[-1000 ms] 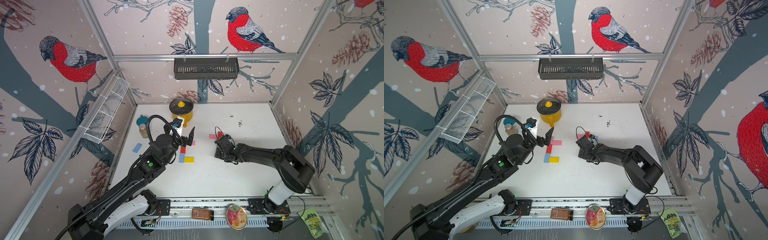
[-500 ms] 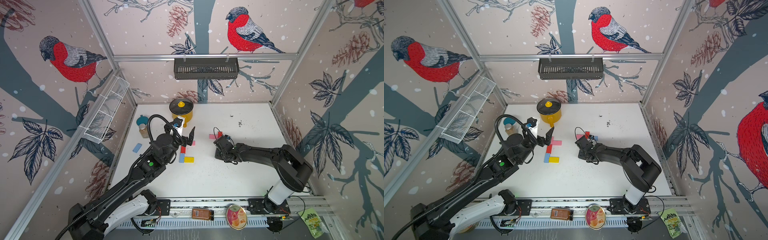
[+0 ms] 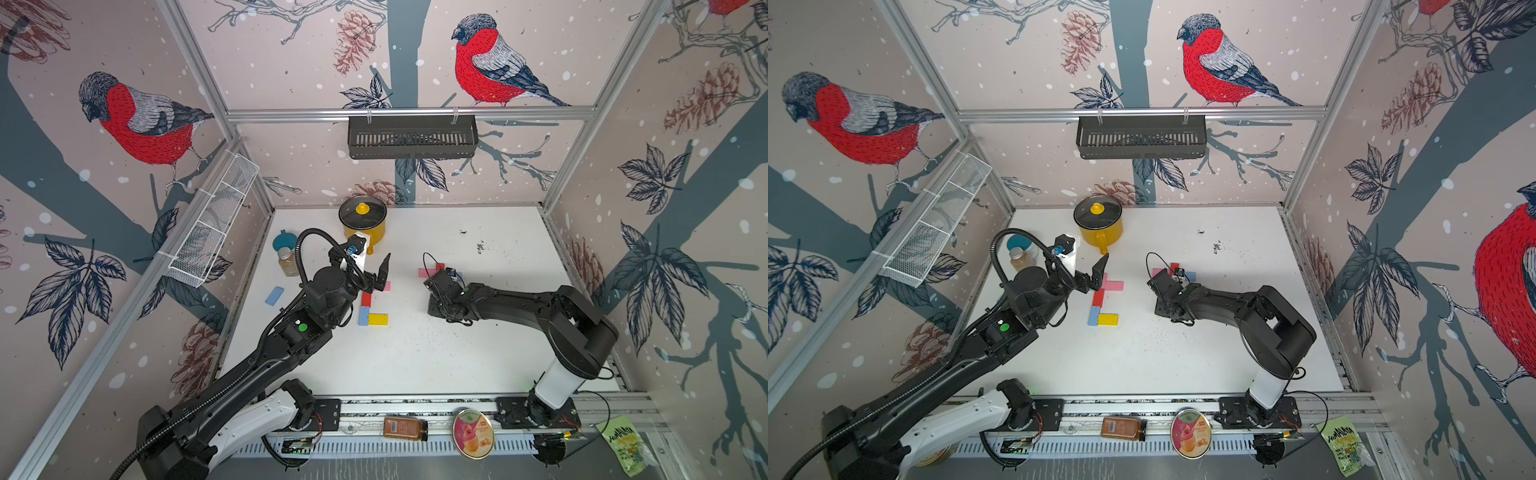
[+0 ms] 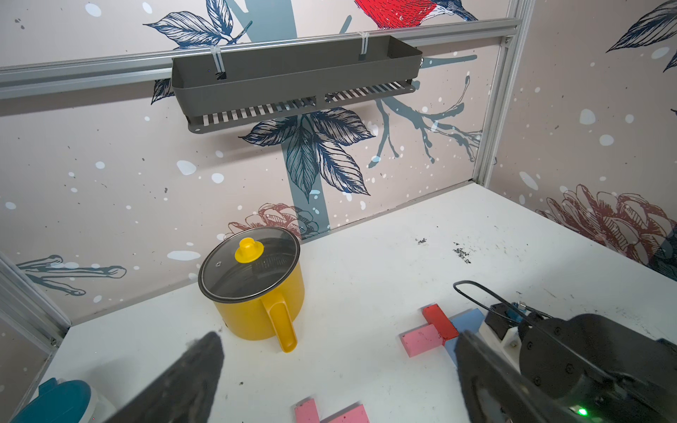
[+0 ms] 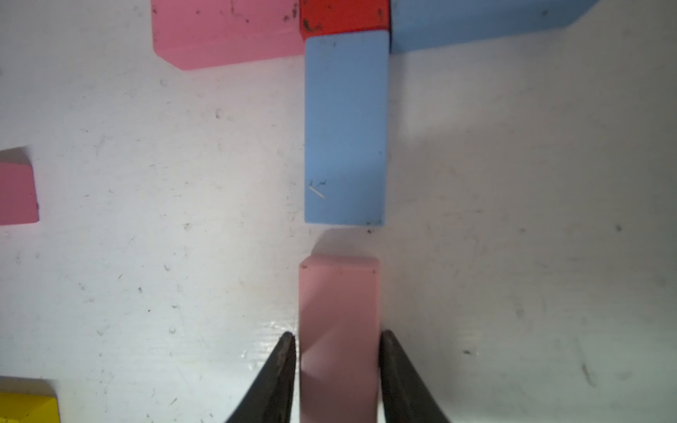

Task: Assemble the letter t with building blocks
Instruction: Adjust the building block at the center of the board, then pick up the building block from the center of the board, then place the building block at the center of the board.

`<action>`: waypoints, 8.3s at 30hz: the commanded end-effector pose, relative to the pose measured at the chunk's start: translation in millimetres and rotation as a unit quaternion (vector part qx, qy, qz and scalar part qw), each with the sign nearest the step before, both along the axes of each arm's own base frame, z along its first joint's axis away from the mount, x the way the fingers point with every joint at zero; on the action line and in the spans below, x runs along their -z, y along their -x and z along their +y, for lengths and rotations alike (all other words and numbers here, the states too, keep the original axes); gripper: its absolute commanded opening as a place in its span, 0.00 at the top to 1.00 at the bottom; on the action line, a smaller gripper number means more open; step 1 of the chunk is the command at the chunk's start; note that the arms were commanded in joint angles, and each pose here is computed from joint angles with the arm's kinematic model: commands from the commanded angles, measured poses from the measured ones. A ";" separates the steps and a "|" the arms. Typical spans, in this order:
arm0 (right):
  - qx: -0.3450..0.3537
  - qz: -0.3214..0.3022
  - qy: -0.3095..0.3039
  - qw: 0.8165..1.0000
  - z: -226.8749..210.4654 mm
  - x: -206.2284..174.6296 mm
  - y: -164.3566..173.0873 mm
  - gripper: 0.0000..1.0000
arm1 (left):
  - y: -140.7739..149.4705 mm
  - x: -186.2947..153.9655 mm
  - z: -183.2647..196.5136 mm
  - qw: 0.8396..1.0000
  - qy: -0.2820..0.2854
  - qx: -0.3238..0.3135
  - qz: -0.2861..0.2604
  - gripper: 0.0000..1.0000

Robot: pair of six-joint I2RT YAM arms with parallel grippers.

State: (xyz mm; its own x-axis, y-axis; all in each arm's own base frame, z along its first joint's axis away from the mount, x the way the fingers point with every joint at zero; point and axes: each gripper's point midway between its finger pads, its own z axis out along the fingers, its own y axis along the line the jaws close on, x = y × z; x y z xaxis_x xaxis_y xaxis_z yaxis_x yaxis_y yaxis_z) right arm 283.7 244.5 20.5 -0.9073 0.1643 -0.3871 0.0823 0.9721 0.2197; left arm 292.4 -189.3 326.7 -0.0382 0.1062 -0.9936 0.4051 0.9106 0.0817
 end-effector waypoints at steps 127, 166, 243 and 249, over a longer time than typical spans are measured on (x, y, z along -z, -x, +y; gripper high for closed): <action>-0.215 -0.241 -0.225 0.920 -48.3 -179.5 51.3 0.00 | 12.7 154.8 264.0 0.785 0.172 -0.461 0.376 0.05; -0.223 -0.212 -0.234 0.922 -42.8 -167.6 67.9 0.00 | -45.2 301.7 323.4 0.712 0.272 -0.393 0.513 0.37; 0.180 -0.114 -0.305 0.928 -223.7 -87.0 4.3 0.27 | 35.1 240.6 -256.7 0.796 -0.384 0.404 0.238 0.83; 0.181 -0.100 -0.311 0.928 -219.9 -71.1 10.3 0.48 | 47.8 267.8 -277.1 0.755 -0.418 0.443 0.242 0.83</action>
State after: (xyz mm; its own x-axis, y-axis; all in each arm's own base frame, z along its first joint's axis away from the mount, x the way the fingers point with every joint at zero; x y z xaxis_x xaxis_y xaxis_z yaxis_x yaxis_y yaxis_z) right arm 269.8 23.1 89.0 -0.6717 0.6952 -0.2560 0.3030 0.5731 0.7614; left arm 254.5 -463.0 66.0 0.0016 0.8743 -0.4853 0.9866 0.0777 0.1433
